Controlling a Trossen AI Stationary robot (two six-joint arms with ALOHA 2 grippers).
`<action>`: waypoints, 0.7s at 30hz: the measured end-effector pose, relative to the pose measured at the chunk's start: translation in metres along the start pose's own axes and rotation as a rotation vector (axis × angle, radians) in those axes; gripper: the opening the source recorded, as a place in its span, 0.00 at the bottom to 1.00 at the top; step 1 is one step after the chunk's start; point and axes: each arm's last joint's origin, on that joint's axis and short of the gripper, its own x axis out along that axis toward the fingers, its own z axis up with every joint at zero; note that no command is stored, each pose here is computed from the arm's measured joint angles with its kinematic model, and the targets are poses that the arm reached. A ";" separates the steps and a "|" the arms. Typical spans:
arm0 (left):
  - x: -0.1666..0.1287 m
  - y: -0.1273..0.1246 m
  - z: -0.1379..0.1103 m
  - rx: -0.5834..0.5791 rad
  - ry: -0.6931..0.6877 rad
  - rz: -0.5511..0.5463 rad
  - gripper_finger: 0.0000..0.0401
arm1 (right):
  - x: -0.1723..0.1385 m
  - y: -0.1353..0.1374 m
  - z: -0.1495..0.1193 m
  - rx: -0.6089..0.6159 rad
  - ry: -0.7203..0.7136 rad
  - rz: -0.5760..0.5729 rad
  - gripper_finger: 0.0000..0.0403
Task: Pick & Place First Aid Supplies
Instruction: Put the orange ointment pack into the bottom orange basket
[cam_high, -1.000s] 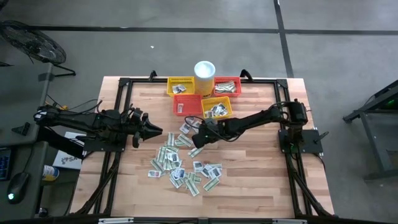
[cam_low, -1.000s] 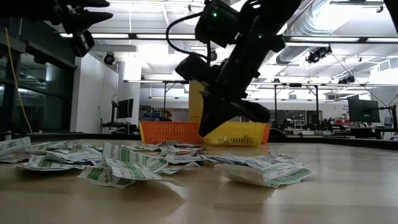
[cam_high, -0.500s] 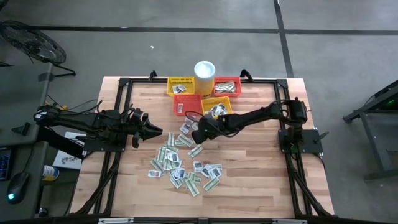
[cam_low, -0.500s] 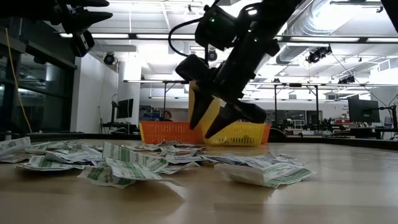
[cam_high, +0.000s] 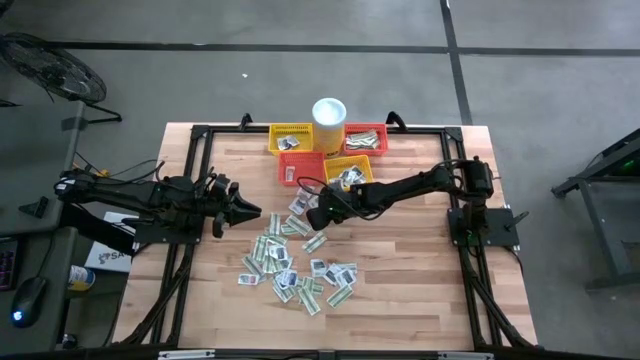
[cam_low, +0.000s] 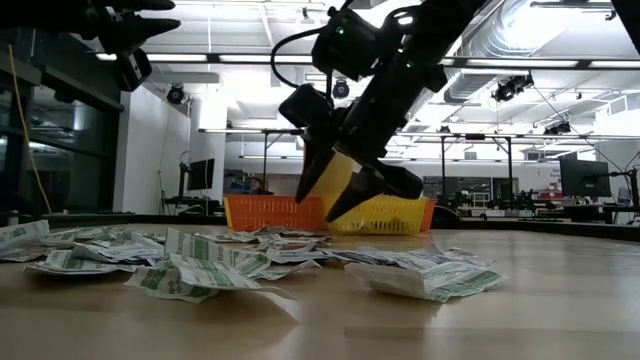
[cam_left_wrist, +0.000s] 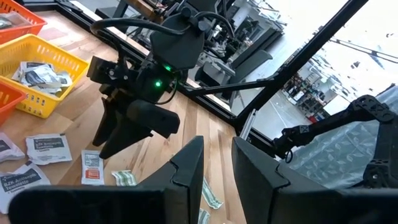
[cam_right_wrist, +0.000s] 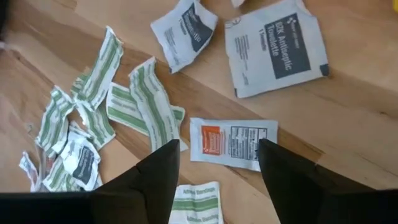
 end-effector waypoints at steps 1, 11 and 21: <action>0.000 0.000 0.000 -0.006 0.002 0.001 0.21 | 0.000 0.000 0.001 -0.003 0.012 0.008 0.52; 0.000 0.001 -0.001 -0.014 0.012 0.008 0.21 | -0.030 0.045 0.030 -0.203 0.007 -0.018 0.52; 0.000 0.001 -0.001 -0.025 0.011 0.008 0.21 | -0.015 0.052 0.037 -0.190 0.194 -0.273 0.52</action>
